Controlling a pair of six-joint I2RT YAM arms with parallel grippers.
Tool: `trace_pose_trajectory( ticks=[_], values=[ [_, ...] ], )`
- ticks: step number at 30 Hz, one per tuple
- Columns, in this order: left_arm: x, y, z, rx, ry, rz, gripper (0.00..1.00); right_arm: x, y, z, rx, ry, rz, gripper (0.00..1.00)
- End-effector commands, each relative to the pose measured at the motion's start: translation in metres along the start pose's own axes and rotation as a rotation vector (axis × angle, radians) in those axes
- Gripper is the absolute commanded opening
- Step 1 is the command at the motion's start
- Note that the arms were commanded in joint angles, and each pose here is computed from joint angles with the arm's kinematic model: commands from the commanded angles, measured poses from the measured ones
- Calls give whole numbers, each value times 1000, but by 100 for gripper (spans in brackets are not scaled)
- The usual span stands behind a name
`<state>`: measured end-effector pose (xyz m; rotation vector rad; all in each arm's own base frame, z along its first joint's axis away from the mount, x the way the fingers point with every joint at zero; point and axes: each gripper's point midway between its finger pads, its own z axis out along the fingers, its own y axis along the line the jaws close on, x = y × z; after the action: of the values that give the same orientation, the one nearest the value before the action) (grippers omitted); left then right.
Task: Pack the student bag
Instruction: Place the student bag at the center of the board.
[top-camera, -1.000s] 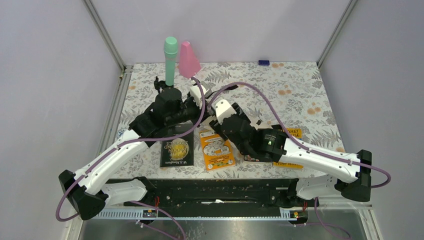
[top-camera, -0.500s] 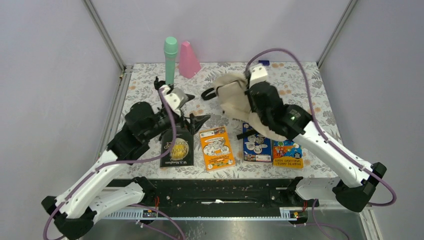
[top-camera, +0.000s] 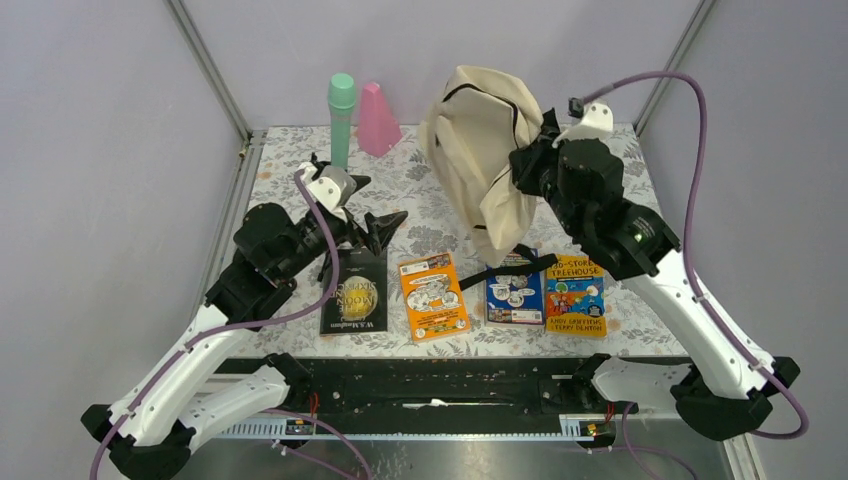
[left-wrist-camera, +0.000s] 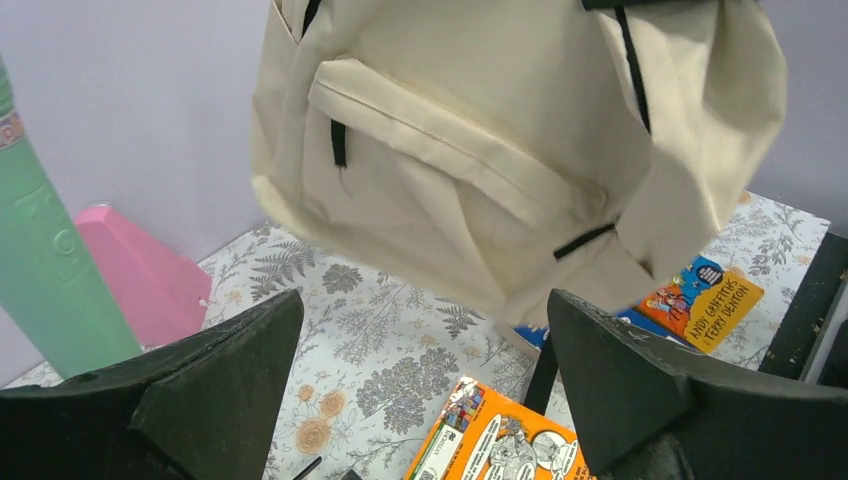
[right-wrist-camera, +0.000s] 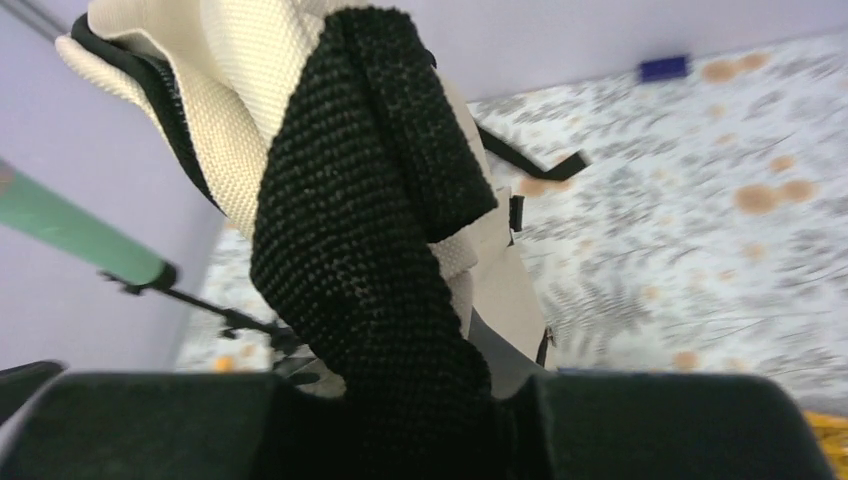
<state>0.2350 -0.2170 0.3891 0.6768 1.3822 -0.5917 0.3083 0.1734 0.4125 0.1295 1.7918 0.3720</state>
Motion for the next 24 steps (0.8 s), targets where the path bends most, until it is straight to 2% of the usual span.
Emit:
trace_pose_trajectory(
  ticks=[1,8,12,17,18,21,24],
  values=[
    [-39,11,-8,-55,-100,-27,99,-40,38,-19,-201,-139,458,0],
    [-36,5,-3,-7,-95,-53,99,12,31,-5,-250,-125,850,0],
    [-32,-1,1,32,-80,-54,99,49,13,3,-175,-80,877,0],
    [-27,-7,7,62,-66,-97,99,91,-17,6,-47,-36,783,0],
    [-26,-8,9,69,-62,-103,99,101,-24,6,-20,-27,755,2],
    [-23,-12,14,86,-46,-129,99,131,-49,5,68,-6,673,16],
    [-15,-14,18,97,-25,-167,99,152,-72,2,128,-10,603,37]
  ],
)
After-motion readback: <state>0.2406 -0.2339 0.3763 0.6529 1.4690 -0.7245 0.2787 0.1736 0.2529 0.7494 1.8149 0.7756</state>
